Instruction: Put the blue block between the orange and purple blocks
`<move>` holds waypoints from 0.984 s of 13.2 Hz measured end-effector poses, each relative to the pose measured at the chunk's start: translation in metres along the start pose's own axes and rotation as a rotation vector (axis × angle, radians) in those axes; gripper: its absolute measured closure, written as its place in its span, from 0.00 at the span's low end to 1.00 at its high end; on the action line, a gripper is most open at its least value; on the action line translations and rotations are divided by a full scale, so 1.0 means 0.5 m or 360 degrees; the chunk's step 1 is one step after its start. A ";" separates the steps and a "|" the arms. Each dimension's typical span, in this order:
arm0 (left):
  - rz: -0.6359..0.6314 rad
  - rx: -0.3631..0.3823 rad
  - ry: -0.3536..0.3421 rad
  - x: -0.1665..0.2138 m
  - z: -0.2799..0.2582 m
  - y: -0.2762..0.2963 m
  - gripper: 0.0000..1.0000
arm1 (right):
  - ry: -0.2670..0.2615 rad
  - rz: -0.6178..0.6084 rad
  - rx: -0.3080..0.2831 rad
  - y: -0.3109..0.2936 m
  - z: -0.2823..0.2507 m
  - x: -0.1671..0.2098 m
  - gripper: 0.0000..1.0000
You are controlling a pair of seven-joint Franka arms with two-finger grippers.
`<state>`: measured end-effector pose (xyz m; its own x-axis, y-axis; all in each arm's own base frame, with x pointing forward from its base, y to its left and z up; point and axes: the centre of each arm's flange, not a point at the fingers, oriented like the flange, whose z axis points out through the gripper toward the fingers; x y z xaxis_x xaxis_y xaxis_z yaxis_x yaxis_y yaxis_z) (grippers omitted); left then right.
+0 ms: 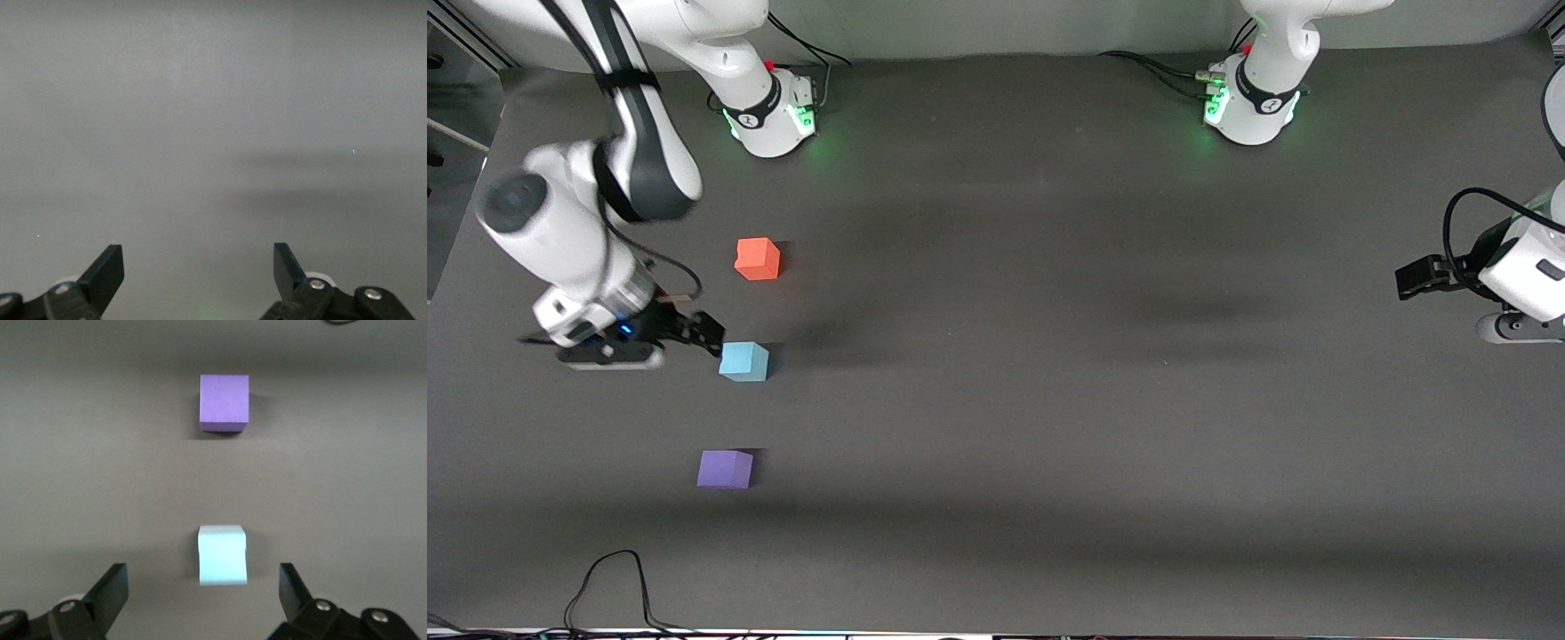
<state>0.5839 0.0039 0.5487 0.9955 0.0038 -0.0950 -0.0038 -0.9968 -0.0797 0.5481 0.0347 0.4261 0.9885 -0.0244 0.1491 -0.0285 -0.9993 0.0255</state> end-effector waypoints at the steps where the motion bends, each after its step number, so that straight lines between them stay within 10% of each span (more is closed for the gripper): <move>1: 0.0000 0.0000 0.0002 0.000 -0.001 0.000 0.00 | -0.0048 0.0024 0.0015 0.006 -0.064 -0.009 0.00; 6: -0.0001 -0.0005 0.0010 0.001 -0.006 0.000 0.00 | -0.0196 0.0111 0.0115 0.036 -0.302 -0.038 0.00; 13: 0.0000 -0.0037 0.0009 0.001 -0.006 0.006 0.00 | -0.0263 0.0108 0.0115 0.040 -0.368 -0.032 0.00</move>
<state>0.5848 0.0007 0.5512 0.9960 0.0034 -0.0894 -0.0017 -0.9984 -0.0569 0.5045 0.0207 0.6062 0.9958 -0.0902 -0.0163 -0.0909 -0.9946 -0.0510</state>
